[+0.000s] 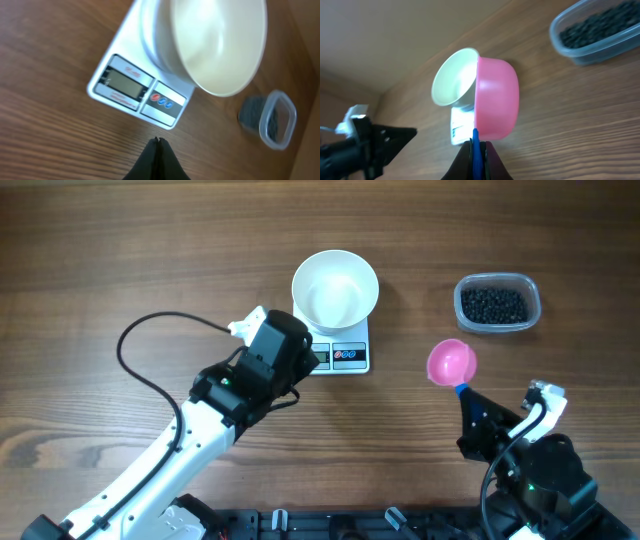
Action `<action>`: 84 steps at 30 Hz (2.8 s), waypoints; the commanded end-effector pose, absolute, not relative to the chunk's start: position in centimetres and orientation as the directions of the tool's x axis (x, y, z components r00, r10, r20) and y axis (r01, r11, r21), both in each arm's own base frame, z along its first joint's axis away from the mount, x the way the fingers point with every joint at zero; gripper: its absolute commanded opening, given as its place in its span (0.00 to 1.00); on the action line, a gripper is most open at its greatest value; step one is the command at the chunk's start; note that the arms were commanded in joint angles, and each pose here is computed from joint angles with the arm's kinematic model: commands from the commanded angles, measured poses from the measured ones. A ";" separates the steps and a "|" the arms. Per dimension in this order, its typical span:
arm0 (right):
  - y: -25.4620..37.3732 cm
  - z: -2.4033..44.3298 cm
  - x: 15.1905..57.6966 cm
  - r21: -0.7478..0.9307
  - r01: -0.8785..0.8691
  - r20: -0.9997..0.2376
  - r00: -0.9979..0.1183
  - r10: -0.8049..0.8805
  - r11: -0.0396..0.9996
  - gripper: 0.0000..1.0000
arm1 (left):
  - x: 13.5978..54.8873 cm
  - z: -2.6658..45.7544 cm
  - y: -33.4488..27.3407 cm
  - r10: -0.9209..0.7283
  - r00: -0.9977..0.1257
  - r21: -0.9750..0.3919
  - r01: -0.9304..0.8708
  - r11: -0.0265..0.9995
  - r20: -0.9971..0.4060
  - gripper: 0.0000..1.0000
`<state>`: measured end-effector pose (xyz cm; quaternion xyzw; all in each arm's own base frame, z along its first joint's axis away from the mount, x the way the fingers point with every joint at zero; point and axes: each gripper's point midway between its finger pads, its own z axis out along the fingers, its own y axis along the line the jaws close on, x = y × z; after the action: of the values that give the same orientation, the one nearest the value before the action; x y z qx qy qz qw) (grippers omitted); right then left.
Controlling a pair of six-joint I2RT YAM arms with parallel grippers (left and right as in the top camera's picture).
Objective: Scoop item into bowl and weigh 150g on scale
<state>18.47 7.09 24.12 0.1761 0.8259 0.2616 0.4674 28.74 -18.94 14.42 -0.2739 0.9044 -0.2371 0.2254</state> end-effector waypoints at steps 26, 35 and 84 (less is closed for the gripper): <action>3.2 24.8 20.8 0.524 0.247 -0.750 -0.319 0.579 0.815 0.05 | 32.9 4.6 -24.7 -0.519 -0.709 -0.420 -0.334 0.844 -0.478 0.04; 4.6 23.3 22.9 0.466 0.281 -0.753 -0.371 0.543 0.839 0.05 | 33.1 3.9 -24.9 -0.518 -0.708 -0.417 -0.335 0.845 -0.480 0.04; 4.7 24.9 24.2 0.504 0.279 -0.766 -0.293 0.573 0.817 0.05 | 31.9 10.6 -29.2 -0.427 -0.798 -0.594 -0.109 0.797 -0.426 0.04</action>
<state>24.04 5.34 24.00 0.2575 0.8037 0.1463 0.5161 32.48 -27.53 4.58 -0.2103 0.9174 -0.2135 0.2619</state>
